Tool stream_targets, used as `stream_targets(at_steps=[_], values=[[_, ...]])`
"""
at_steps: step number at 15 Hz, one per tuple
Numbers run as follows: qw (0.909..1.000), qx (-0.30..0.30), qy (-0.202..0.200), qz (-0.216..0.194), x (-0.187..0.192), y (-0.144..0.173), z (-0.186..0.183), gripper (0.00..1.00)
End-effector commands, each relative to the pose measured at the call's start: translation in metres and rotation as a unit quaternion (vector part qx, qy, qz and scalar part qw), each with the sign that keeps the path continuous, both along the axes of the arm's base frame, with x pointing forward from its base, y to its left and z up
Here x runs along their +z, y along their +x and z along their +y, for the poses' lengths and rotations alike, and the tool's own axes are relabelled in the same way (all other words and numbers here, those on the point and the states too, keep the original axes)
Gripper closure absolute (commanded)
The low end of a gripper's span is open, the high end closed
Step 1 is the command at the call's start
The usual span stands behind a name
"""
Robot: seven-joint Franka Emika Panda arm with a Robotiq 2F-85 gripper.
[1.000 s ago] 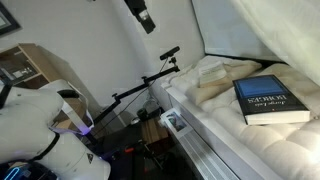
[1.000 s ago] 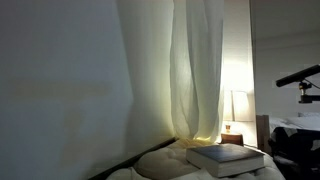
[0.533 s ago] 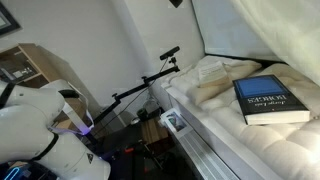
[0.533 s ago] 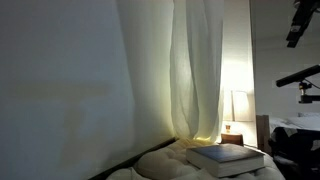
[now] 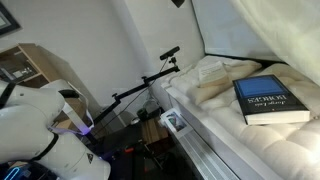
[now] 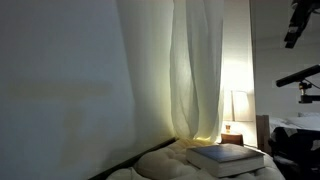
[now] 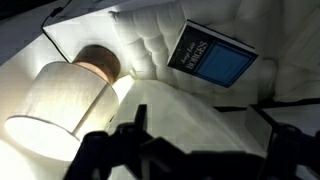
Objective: Pull the curtain
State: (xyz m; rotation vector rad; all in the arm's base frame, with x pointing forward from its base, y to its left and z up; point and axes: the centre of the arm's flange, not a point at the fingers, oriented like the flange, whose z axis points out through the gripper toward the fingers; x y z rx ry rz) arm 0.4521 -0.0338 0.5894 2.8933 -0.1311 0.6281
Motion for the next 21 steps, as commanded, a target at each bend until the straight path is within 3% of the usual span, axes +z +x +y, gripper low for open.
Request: stream_targets(at_steps=[1,6,10,14,20,21], values=[[0.9999,0.003,-0.006,-0.009,0.011,0.013,0.003,0.0],[0.9935,0.03,-0.061,-0.091,0.05,0.044,0.02,0.0],[0.9869,0.055,-0.081,-0.128,0.075,0.064,0.027,0.0],[0.9912,0.055,-0.083,-0.088,0.073,0.078,0.025,0.0],[0.9935,0.057,-0.094,-0.032,0.026,0.116,0.012,0.0],[0.9931,0.057,-0.086,-0.055,0.025,0.099,0.016,0.0]])
